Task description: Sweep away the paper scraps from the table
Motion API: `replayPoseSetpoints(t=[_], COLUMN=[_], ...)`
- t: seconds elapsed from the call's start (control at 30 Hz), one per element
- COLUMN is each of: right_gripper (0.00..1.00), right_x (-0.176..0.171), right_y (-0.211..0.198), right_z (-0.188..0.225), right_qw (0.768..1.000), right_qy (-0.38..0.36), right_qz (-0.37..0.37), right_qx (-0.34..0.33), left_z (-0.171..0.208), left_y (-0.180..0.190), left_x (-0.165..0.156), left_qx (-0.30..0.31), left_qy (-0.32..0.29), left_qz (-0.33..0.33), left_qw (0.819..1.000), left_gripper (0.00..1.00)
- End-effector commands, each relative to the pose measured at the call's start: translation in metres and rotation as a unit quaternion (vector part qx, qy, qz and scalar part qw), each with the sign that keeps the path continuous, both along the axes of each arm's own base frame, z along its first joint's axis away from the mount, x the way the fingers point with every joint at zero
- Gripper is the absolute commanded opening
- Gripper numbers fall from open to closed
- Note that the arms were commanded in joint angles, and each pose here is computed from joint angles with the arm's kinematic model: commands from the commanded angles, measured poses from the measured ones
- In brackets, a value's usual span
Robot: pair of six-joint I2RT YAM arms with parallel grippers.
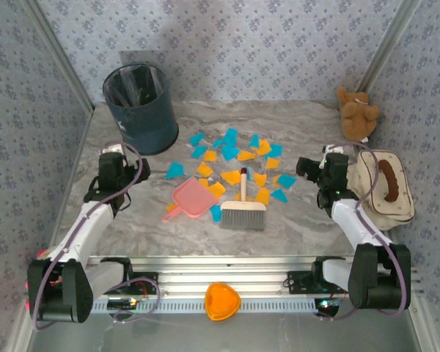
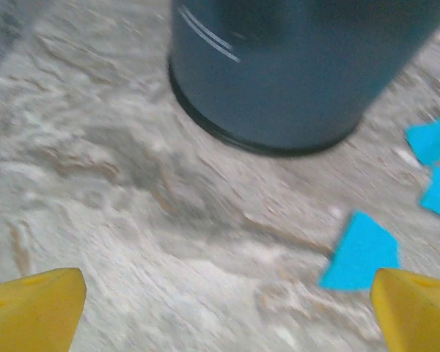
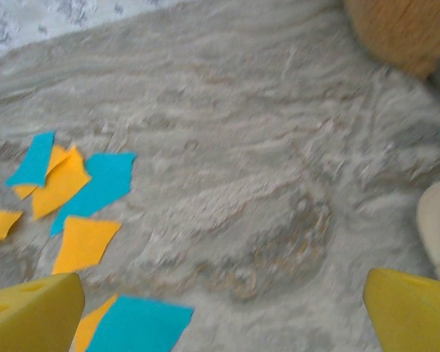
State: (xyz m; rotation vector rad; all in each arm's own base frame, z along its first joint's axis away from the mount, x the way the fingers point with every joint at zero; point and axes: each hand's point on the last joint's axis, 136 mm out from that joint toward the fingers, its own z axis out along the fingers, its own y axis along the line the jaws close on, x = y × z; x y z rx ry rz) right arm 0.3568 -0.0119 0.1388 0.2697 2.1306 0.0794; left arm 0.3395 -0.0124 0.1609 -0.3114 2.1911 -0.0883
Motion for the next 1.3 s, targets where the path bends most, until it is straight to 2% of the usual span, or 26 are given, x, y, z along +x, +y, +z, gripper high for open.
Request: replayPoseSetpoints(t=[0.0, 0.1, 0.23, 0.37, 0.47, 0.7, 0.9, 1.0, 1.27], right_gripper=[1.00, 1.00, 1.00, 1.00, 1.00, 1.00, 1.00, 1.00, 1.00], right_x=[-0.021, -0.029, -0.039, -0.045, -0.048, -0.055, -0.059, -0.061, -0.064], right_y=[0.029, 0.040, 0.044, 0.048, 0.046, 0.043, 0.041, 0.040, 0.037], right_z=[-0.009, -0.011, -0.016, -0.020, -0.023, -0.028, -0.028, -0.028, -0.030], right_qw=[0.995, 0.992, 0.991, 0.990, 0.991, 0.991, 0.991, 0.992, 0.991], right_qy=[0.061, 0.080, 0.095, 0.104, 0.105, 0.113, 0.115, 0.113, 0.116], right_qz=[0.041, 0.052, 0.050, 0.049, 0.041, 0.029, 0.019, 0.017, 0.009], right_qx=[0.071, 0.084, 0.076, 0.077, 0.074, 0.064, 0.062, 0.061, 0.058], left_z=[-0.002, 0.001, 0.002, 0.000, -0.003, -0.018, -0.035, -0.043, -0.073], left_y=[-0.033, -0.058, -0.109, -0.148, -0.179, -0.249, -0.297, -0.319, -0.352], left_x=[-0.022, -0.026, -0.029, -0.028, -0.025, -0.017, -0.015, -0.013, -0.017], left_qx=[-0.048, -0.056, -0.063, -0.061, -0.064, -0.040, -0.016, -0.017, 0.022], left_qy=[0.078, 0.104, 0.124, 0.138, 0.153, 0.195, 0.225, 0.230, 0.258], left_qz=[-0.040, -0.067, -0.140, -0.166, -0.179, -0.199, -0.203, -0.204, -0.207], left_qw=[0.995, 0.991, 0.980, 0.974, 0.970, 0.960, 0.953, 0.951, 0.943], left_gripper=[1.00, 0.99, 0.97, 0.92, 0.86, 0.78, 0.62, 0.59, 0.54])
